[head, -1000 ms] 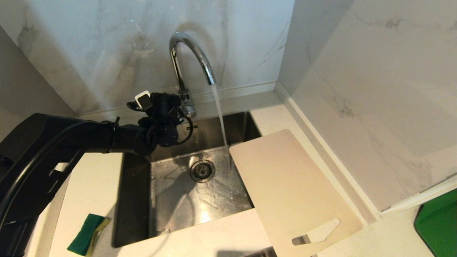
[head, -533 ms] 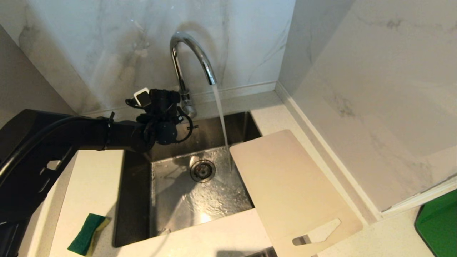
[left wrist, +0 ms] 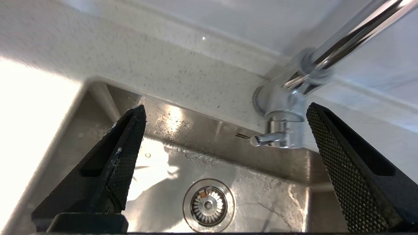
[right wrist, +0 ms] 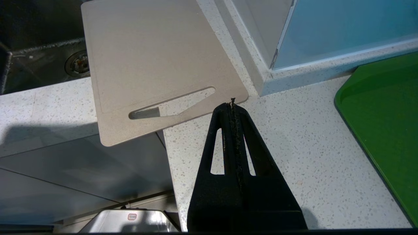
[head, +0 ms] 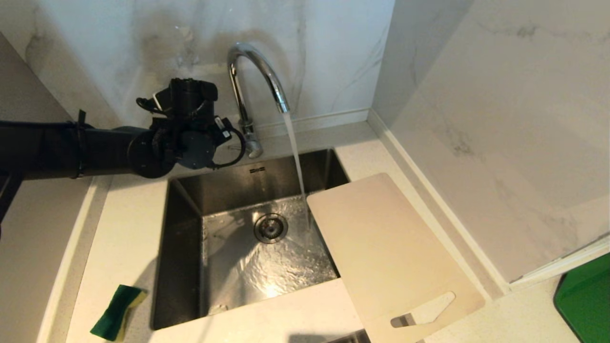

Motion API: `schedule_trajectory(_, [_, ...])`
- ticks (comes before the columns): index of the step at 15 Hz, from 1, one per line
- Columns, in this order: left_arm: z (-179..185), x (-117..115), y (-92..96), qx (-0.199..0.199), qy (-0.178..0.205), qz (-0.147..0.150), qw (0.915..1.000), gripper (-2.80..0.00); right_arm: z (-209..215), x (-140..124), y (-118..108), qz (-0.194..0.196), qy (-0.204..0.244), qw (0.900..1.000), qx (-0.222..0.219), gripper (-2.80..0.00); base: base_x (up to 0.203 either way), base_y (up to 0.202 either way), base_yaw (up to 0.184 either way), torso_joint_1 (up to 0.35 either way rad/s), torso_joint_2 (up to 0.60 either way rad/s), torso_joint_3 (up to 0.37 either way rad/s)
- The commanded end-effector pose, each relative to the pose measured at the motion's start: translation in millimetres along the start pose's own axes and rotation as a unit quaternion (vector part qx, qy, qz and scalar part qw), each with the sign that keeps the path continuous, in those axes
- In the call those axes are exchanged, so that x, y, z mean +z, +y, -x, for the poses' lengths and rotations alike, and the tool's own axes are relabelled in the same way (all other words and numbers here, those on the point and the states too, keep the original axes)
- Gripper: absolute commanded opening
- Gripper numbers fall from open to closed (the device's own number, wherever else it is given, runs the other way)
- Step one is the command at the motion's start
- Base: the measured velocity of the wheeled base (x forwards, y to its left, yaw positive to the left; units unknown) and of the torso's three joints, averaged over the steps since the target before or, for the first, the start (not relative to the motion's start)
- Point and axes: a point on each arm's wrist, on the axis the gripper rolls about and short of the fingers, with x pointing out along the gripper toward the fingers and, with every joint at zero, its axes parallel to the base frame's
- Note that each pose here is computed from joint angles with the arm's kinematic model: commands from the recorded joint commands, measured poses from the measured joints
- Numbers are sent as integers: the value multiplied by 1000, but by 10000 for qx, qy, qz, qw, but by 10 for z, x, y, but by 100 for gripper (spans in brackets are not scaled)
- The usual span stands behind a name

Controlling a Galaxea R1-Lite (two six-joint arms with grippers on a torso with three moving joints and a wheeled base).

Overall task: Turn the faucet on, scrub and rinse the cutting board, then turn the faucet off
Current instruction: Turn on the tap, then pick up the cleaning cloth

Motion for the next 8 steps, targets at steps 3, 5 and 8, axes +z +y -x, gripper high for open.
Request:
schedule_trajectory(3, [464,512,9,-346,-7,166,9993,0,-1,0,0,-2,6,10000,7,-280,0,0,0,0,0,0])
schedule_trajectory(5, [621,714,70,-493,60,191,9986,0,-2,-2,0,-2,10,10000,7,-280,0,0,0,0,0,0])
schedule_trajectory(8, [709,788,174,-421,247,17,9988,0,-1,1,0,-2,3,10000,7,-280,0,0,0,0,0,0])
